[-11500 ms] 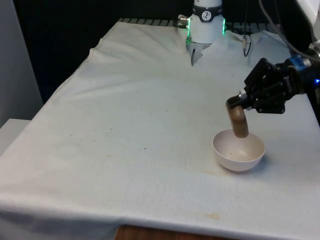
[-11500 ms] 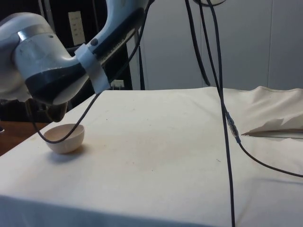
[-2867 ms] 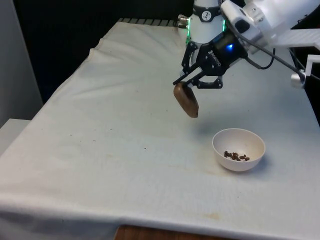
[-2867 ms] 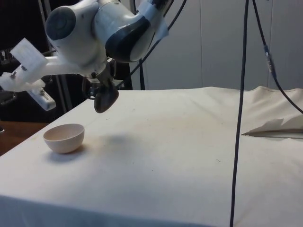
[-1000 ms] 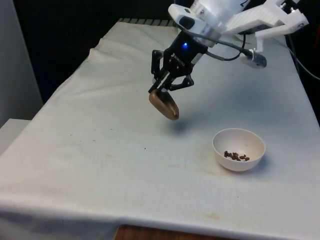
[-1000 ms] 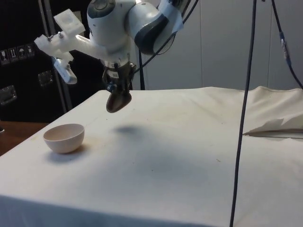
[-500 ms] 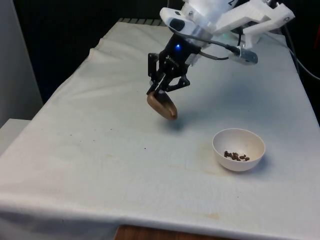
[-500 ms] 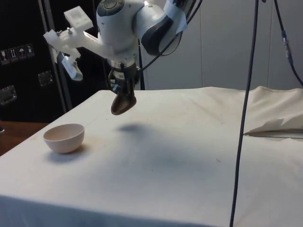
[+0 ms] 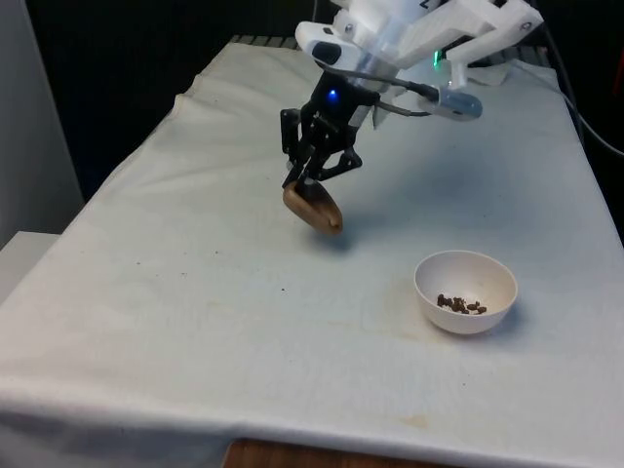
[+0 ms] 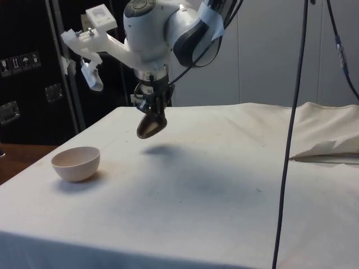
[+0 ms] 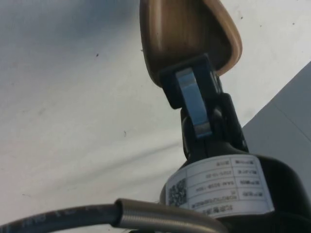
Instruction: Pour the coffee beans from the cup into the bowl.
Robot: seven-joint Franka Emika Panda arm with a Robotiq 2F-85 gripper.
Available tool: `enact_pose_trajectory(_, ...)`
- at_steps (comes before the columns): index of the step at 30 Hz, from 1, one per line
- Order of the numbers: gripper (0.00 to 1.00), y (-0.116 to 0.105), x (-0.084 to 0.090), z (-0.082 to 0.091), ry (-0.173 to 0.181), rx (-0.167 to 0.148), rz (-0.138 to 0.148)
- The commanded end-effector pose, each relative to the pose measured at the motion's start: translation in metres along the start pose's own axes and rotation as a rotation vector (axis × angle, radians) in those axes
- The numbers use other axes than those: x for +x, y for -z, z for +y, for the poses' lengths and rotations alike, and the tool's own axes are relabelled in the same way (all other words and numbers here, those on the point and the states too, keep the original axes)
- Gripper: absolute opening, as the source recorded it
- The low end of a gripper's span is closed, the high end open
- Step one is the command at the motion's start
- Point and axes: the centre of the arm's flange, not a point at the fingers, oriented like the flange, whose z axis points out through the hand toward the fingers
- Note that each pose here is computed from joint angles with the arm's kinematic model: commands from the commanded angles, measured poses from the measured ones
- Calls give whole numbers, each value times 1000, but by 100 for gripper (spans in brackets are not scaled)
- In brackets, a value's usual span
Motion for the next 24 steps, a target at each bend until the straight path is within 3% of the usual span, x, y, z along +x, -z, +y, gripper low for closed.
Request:
enact_pose_trajectory(1, 1, -1, -3, 2, -1, 25, -11)
enact_pose_trajectory(8, 1, -7, -6, 11, -14, 50, -31)
enact_pose_trajectory(9, 1, -6, -3, 9, -15, 30, -24)
enact_pose_trajectory(11, 1, -9, -7, 14, -19, 62, -39)
enact_pose_trajectory(16, 1, -14, -9, 20, -30, 82, -55)
enact_pose_trajectory(17, 1, -14, -6, 18, -28, 59, -49)
enact_pose_trajectory(18, 1, -15, -9, 21, -32, 86, -59)
enact_pose_trajectory(24, 1, -21, -11, 28, -43, 107, -76)
